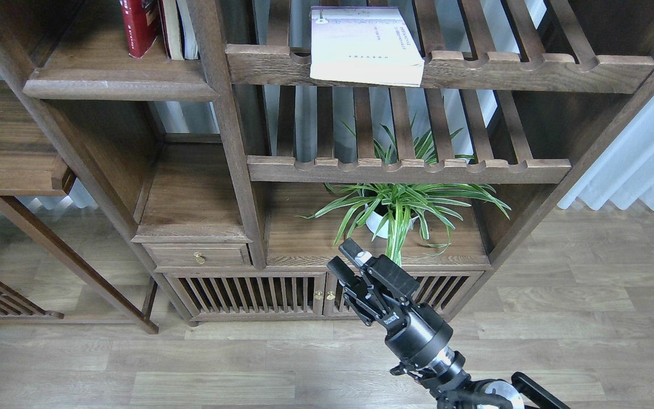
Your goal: Organize books on shelf
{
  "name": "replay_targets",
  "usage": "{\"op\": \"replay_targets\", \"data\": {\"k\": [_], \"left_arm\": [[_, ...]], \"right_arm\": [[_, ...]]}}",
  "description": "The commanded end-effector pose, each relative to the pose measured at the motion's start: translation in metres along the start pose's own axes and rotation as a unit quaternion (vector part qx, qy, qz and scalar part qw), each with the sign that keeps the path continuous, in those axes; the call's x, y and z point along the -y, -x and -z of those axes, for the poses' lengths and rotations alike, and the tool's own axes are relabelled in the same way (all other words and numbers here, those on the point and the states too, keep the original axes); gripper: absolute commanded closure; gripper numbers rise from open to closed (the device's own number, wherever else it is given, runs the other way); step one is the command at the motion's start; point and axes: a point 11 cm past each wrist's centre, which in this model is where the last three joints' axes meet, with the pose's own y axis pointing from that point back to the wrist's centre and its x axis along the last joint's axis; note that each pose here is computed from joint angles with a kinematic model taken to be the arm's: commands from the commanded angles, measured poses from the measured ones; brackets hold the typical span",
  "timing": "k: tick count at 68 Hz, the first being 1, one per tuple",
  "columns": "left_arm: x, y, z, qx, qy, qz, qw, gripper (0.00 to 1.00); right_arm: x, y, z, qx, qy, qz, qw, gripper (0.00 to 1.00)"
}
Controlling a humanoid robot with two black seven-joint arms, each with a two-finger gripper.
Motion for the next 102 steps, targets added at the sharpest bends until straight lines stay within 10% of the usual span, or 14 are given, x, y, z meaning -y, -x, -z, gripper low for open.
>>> {"op": "replay_targets", "data": {"k": [1, 102], "left_arm": [[0.004, 0.001, 0.004, 0.02, -0.002, 0.0, 1.0, 0.99], [0.037, 0.002, 0.026, 0.073, -0.043, -0.022, 0.996, 0.98]], "right_arm": [[0.006, 0.002, -0.004, 0.006, -0.001, 0.01, 1.0, 0.36], [0.023, 0.012, -0.02, 0.038, -0.027, 0.043, 0.998, 0.37]]}}
